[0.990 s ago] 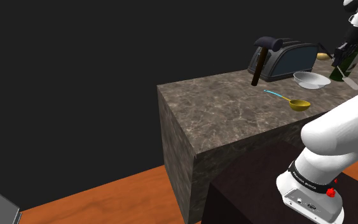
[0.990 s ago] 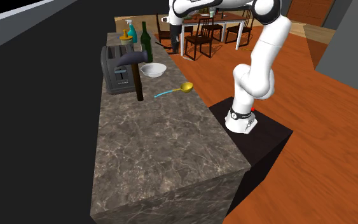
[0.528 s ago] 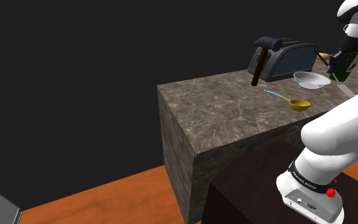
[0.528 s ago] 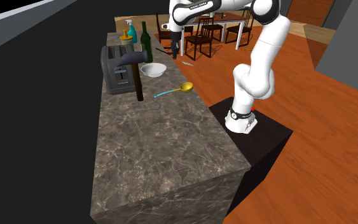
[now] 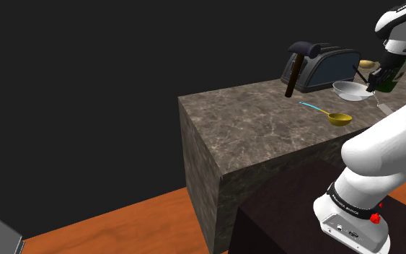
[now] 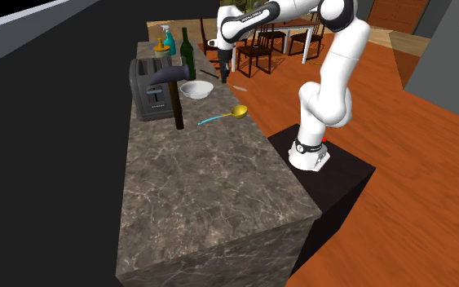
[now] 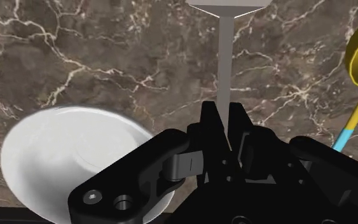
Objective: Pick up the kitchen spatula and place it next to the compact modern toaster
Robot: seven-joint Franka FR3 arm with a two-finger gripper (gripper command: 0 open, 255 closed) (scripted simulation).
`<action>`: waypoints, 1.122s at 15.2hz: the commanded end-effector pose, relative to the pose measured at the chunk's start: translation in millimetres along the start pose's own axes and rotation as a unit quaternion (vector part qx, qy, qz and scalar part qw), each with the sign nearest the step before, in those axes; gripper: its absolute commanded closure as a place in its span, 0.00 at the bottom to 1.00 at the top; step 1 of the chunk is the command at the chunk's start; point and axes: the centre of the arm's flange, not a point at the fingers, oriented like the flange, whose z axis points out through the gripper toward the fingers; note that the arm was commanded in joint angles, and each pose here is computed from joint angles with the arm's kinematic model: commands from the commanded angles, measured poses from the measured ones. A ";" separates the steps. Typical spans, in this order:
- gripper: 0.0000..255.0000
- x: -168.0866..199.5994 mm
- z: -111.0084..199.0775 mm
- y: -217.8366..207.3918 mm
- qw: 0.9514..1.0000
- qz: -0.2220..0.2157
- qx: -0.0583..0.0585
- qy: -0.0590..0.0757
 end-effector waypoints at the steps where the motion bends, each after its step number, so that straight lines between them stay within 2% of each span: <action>1: 1.00 -0.5 11.4 -0.9 1.000 0.000 0.000 0.000; 17: 1.00 -6.1 95.7 -0.8 1.000 0.000 0.000 0.000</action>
